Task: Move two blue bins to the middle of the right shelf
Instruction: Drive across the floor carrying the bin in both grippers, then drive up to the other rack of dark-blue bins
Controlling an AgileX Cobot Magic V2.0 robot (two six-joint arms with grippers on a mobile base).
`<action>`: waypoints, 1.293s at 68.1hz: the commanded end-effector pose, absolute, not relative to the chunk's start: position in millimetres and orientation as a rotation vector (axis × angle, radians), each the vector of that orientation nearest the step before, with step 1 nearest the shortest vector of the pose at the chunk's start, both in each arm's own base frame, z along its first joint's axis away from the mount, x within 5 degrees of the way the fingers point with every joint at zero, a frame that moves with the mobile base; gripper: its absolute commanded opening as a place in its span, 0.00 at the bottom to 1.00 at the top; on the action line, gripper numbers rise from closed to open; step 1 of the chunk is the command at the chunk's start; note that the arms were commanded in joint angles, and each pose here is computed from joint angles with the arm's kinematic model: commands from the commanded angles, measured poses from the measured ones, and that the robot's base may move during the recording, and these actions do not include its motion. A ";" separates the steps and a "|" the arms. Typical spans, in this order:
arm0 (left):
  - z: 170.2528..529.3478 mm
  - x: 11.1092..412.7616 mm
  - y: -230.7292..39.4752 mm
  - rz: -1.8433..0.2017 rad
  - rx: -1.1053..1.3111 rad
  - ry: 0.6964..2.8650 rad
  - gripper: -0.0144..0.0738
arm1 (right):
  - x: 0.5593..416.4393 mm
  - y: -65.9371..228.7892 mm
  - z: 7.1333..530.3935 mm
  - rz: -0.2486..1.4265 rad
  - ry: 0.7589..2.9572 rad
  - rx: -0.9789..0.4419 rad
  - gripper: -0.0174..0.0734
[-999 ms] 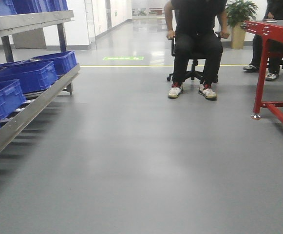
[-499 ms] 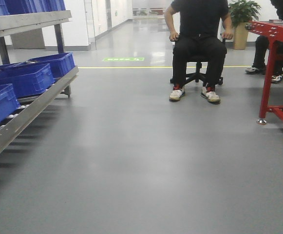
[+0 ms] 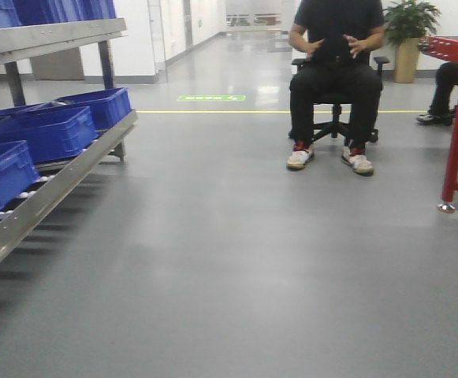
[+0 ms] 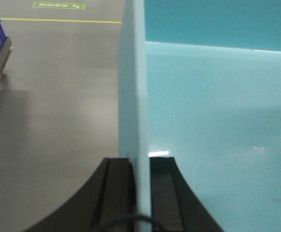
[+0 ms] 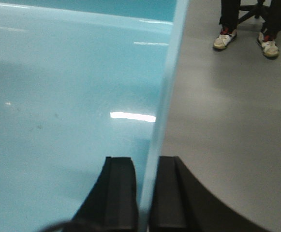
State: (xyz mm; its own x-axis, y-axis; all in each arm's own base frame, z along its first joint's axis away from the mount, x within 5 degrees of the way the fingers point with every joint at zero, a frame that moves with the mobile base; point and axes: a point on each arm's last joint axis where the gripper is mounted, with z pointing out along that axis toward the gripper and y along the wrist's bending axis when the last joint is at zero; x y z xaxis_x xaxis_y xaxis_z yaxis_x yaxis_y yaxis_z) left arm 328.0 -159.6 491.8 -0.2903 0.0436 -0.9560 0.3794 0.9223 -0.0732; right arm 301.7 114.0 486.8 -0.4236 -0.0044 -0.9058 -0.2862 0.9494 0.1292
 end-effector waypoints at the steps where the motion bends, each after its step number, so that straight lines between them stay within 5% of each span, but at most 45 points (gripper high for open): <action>1: 504.0 318.4 -168.3 -0.480 0.283 1.794 0.04 | 295.9 122.4 502.4 0.423 1.874 -0.212 0.03; 88: 504.0 318.4 -168.3 -0.480 0.283 1.794 0.04 | 295.9 122.4 502.4 0.423 1.874 -0.212 0.03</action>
